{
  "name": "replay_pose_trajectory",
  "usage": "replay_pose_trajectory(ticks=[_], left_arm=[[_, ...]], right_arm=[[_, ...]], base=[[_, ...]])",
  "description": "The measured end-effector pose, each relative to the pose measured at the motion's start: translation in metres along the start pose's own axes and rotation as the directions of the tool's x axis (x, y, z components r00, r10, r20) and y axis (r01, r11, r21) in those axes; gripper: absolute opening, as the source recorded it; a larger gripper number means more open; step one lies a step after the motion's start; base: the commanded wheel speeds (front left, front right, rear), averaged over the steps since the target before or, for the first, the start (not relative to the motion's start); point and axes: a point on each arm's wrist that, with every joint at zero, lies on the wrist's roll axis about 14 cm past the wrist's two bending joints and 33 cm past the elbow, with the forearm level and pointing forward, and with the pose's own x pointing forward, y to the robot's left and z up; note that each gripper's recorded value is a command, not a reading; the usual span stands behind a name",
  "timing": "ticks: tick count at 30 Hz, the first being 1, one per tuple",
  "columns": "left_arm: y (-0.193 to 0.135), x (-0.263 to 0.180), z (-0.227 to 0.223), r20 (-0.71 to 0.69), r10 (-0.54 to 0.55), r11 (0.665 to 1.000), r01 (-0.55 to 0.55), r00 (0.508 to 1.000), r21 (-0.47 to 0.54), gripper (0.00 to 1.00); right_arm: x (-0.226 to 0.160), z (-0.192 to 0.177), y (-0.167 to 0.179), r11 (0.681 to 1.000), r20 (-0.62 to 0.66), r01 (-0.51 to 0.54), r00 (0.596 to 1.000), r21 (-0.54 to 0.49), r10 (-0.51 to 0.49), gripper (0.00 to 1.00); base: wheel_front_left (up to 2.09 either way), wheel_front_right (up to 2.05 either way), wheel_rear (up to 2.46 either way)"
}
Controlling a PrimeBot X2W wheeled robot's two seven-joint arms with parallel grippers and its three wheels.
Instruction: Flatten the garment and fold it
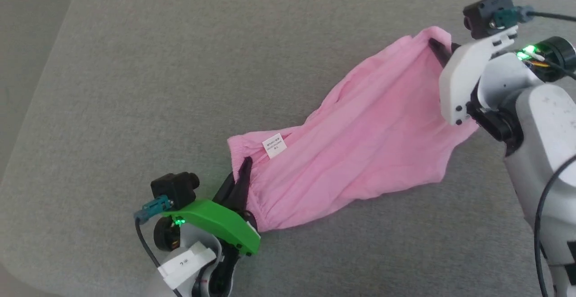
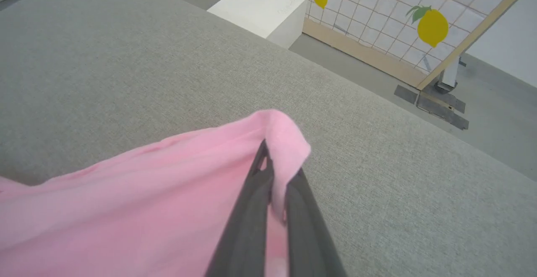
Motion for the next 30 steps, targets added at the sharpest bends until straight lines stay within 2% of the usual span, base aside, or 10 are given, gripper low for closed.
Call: replay_pose_trajectory(ticks=[5, 8, 12, 18, 19, 20, 21, 22, 25, 30], left_arm=[[0.013, 0.0, -0.002, 0.021, 0.054, 0.998, -0.053, 0.998, -0.022, 0.0], [0.018, -0.001, -0.006, 0.014, 0.073, 0.997, -0.073, 0.997, -0.028, 0.0], [0.023, -0.002, -0.009, -0.003, 0.092, 0.995, -0.092, 0.996, -0.04, 0.0], [0.022, -0.004, -0.022, -0.058, 0.093, 0.994, -0.096, 0.994, -0.054, 0.0], [0.022, -0.005, -0.022, -0.062, 0.092, 0.994, -0.095, 0.994, -0.056, 0.09], [0.021, -0.005, -0.022, -0.062, 0.091, 0.994, -0.094, 0.994, -0.057, 0.45], [0.021, -0.005, -0.022, -0.06, 0.089, 0.994, -0.093, 0.994, -0.056, 0.93], [0.021, -0.005, -0.021, -0.058, 0.088, 0.994, -0.092, 0.994, -0.055, 1.0], [0.019, -0.007, -0.015, -0.029, 0.085, 0.995, -0.086, 0.996, -0.046, 1.0], [0.021, -0.016, 0.004, 0.064, 0.087, 0.996, -0.086, 0.994, -0.011, 1.0]], right_arm=[[0.029, -0.016, 0.011, 0.999, -0.084, -0.052, 0.995, 0.009, 0.053, 0.0], [0.042, -0.037, 0.016, 0.997, -0.186, -0.071, 0.98, 0.019, 0.074, 0.0], [0.051, -0.065, 0.022, 0.995, -0.336, -0.094, 0.936, 0.033, 0.1, 0.0], [0.054, -0.065, 0.019, 0.995, -0.439, -0.092, 0.893, 0.049, 0.105, 0.0], [0.054, -0.065, 0.019, 0.994, -0.443, -0.09, 0.891, 0.055, 0.105, 0.09], [0.053, -0.064, 0.019, 0.994, -0.442, -0.089, 0.891, 0.058, 0.105, 0.55], [0.053, -0.063, 0.019, 0.994, -0.439, -0.089, 0.892, 0.065, 0.108, 1.0], [0.052, -0.061, 0.019, 0.994, -0.434, -0.087, 0.894, 0.067, 0.108, 1.0], [0.047, -0.054, 0.022, 0.993, -0.38, -0.091, 0.918, 0.071, 0.112, 1.0], [0.033, -0.032, 0.031, 0.99, -0.189, -0.112, 0.974, 0.081, 0.126, 1.0]], base=[[0.0, 0.0, 0.0], [0.0, 0.0, 0.0], [0.0, 0.0, 0.0], [0.0, 0.0, 0.0], [0.0, 0.0, 0.0], [0.0, 0.0, 0.0], [0.0, 0.0, 0.0], [0.0, 0.0, 0.0], [0.0, 0.0, 0.0], [0.0, 0.0, 0.0]])
